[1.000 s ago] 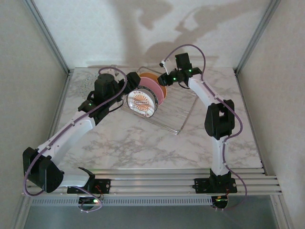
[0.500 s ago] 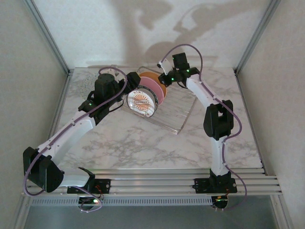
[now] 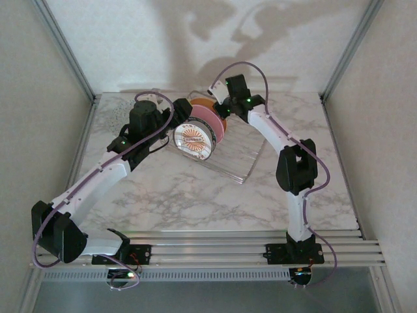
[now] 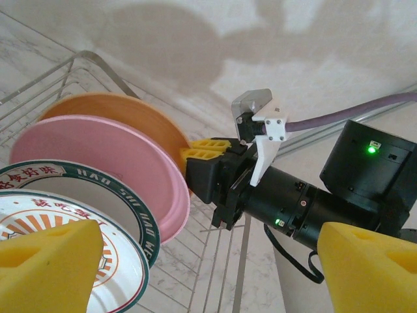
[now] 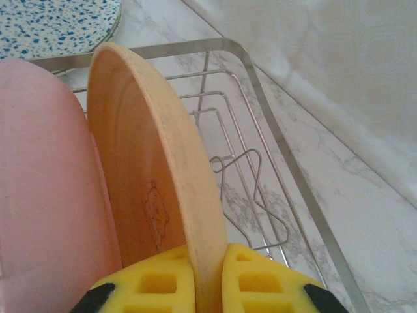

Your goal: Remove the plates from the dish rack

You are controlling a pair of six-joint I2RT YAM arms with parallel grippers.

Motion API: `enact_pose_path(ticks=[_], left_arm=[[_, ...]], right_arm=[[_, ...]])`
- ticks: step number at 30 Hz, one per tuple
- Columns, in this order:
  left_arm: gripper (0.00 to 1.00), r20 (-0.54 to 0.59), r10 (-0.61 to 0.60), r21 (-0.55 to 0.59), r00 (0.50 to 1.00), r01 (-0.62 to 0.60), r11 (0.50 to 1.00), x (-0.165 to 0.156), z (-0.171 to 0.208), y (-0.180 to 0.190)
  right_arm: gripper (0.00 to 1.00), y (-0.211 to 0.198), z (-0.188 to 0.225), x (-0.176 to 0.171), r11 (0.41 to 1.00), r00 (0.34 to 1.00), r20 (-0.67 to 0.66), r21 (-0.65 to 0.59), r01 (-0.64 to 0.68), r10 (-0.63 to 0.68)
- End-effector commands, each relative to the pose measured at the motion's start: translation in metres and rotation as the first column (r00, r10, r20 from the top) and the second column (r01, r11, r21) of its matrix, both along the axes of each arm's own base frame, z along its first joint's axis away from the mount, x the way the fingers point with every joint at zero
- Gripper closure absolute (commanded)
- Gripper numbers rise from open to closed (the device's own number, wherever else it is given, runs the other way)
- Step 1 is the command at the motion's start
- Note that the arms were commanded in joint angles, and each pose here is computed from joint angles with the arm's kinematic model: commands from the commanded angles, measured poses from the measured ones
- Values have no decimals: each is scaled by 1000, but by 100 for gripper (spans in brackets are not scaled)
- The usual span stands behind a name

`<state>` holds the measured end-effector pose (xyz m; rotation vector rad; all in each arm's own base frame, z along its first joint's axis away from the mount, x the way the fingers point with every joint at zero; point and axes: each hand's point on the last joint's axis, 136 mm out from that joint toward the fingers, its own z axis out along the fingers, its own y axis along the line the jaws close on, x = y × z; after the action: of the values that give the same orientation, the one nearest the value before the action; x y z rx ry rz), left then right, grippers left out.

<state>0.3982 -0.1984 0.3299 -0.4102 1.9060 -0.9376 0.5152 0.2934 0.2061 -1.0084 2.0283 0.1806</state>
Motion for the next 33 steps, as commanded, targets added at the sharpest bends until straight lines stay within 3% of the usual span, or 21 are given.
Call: enact_pose_path(ticks=[1, 14, 33], left_arm=[[14, 17, -11, -10, 1000, 11, 1000, -1, 4, -4], [14, 17, -13, -13, 1000, 13, 1000, 0, 3, -5], [14, 22, -12, -12, 1000, 12, 1000, 0, 4, -4]], right_arm=[[100, 7, 43, -7, 1000, 993, 116, 28, 4, -7], [100, 3, 64, -9, 989, 948, 306, -90, 115, -82], [100, 1, 90, -7, 954, 861, 483, -151, 258, -156]])
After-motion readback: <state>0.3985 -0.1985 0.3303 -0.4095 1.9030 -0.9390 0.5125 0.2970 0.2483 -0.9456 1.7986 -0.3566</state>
